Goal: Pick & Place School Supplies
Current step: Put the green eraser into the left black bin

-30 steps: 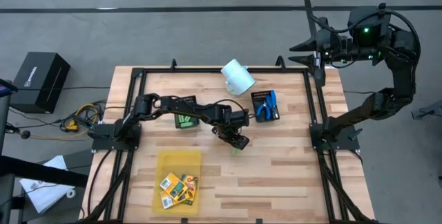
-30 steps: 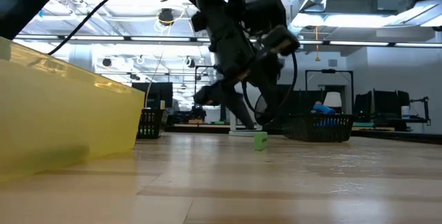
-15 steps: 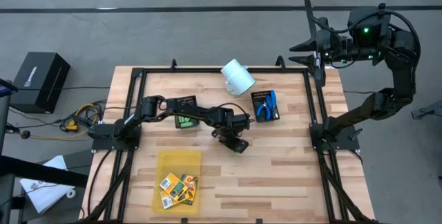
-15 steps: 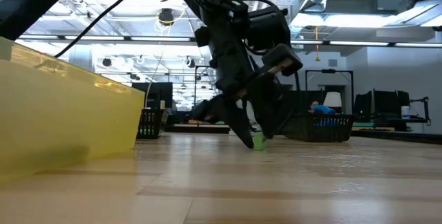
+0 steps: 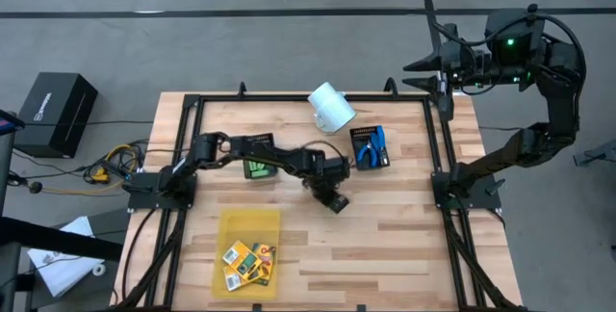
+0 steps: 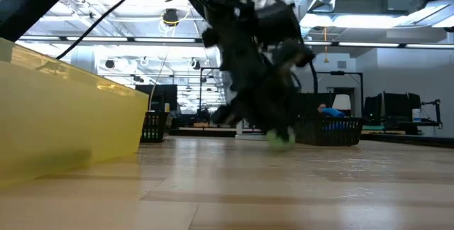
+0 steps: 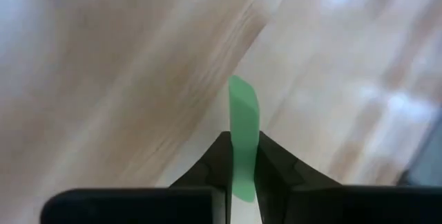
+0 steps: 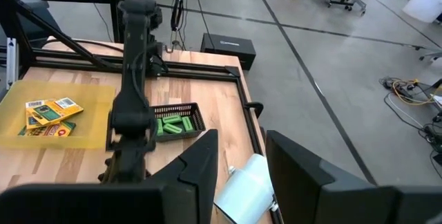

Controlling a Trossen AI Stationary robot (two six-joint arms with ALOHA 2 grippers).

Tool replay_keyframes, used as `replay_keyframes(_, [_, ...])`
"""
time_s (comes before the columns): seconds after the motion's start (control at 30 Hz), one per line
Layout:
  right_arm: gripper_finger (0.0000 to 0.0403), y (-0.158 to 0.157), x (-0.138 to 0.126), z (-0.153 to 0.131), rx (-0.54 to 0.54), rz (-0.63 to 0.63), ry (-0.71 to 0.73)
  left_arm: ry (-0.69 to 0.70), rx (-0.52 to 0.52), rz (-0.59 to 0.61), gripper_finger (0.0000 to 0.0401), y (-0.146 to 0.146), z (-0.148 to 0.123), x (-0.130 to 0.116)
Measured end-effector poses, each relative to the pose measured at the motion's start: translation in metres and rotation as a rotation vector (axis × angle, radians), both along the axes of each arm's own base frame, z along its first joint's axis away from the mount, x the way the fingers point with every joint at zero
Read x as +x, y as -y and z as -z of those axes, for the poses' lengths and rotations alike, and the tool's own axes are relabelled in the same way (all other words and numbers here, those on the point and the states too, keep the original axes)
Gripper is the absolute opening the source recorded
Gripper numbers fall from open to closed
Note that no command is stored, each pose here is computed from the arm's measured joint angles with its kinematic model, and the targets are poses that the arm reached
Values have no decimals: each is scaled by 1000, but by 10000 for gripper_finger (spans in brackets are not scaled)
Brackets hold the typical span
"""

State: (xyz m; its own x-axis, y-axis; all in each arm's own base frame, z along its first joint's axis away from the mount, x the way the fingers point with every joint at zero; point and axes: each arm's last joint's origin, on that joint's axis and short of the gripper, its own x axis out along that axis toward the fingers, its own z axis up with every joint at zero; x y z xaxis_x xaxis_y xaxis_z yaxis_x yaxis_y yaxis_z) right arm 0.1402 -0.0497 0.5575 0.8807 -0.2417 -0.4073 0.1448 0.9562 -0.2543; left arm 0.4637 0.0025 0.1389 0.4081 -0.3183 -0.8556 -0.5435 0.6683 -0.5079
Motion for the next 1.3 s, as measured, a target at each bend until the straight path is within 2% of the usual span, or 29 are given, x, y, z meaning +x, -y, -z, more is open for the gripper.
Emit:
replay_keyframes(0.2, [113,6,-2,0,-3,40,-1,184,147,-75,24,-21,-68,-8])
replay_keyframes(0.4, [113,12,-2,-3,-7,83,38,290,353,-172,24,-57,-128,-38])
replay_keyframes(0.63, [113,13,-2,-4,18,104,59,178,425,-340,24,-106,-123,-107])
replay_keyframes(0.8, [113,13,-2,-4,42,114,67,147,431,-432,24,-120,-117,-166])
replay_keyframes(0.9, [113,13,-2,-6,57,122,84,192,437,-484,24,-118,-120,-200])
replay_keyframes(1.03, [113,14,-1,-9,55,126,124,182,407,-547,24,-106,-107,-238])
replay_keyframes(1.17, [113,16,4,-11,49,126,146,163,314,-562,24,-87,-80,-263])
replay_keyframes(1.3, [113,20,12,-10,67,133,149,171,225,-554,24,-69,-51,-273])
